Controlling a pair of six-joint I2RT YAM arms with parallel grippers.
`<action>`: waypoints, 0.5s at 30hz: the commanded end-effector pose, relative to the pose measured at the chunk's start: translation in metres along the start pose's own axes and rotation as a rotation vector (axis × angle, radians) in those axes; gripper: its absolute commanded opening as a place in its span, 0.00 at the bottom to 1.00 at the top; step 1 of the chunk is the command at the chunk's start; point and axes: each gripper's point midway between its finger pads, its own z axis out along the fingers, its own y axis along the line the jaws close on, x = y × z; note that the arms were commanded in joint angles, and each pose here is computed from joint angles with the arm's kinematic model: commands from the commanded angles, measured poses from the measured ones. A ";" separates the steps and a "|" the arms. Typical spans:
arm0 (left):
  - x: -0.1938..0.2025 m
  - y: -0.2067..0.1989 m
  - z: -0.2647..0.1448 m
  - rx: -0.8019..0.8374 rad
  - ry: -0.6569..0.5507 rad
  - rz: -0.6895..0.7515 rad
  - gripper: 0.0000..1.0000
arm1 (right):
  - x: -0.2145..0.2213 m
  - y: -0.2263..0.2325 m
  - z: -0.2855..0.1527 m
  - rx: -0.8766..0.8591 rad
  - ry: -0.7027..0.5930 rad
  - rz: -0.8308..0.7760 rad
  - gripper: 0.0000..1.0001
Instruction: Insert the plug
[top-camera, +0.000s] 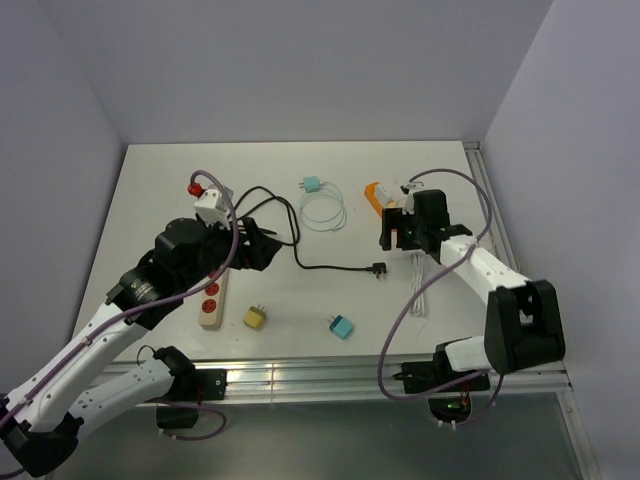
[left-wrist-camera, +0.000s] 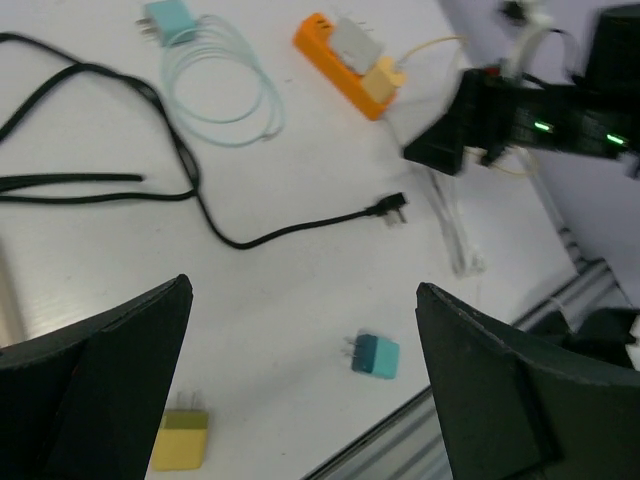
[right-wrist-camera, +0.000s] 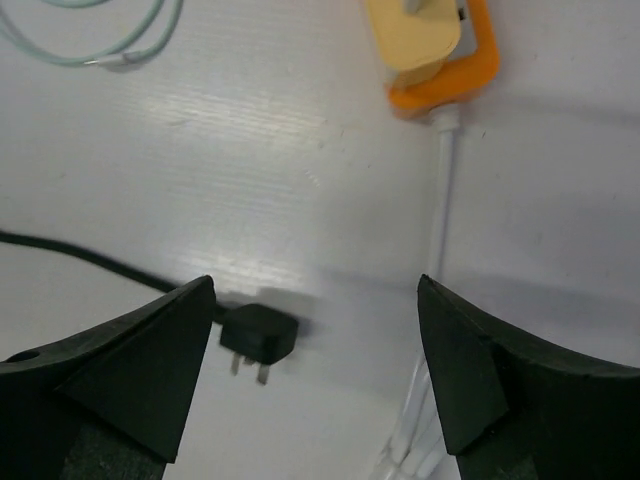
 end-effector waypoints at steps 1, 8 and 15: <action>-0.013 0.032 0.005 -0.219 -0.025 -0.042 0.99 | -0.012 0.024 -0.033 -0.031 -0.093 0.099 0.89; 0.010 0.106 0.020 -0.567 0.128 -0.181 0.88 | -0.044 0.113 -0.085 -0.217 -0.208 0.072 1.00; 0.055 0.185 0.007 -0.839 0.178 -0.451 0.93 | -0.034 0.174 -0.105 -0.552 -0.089 0.091 1.00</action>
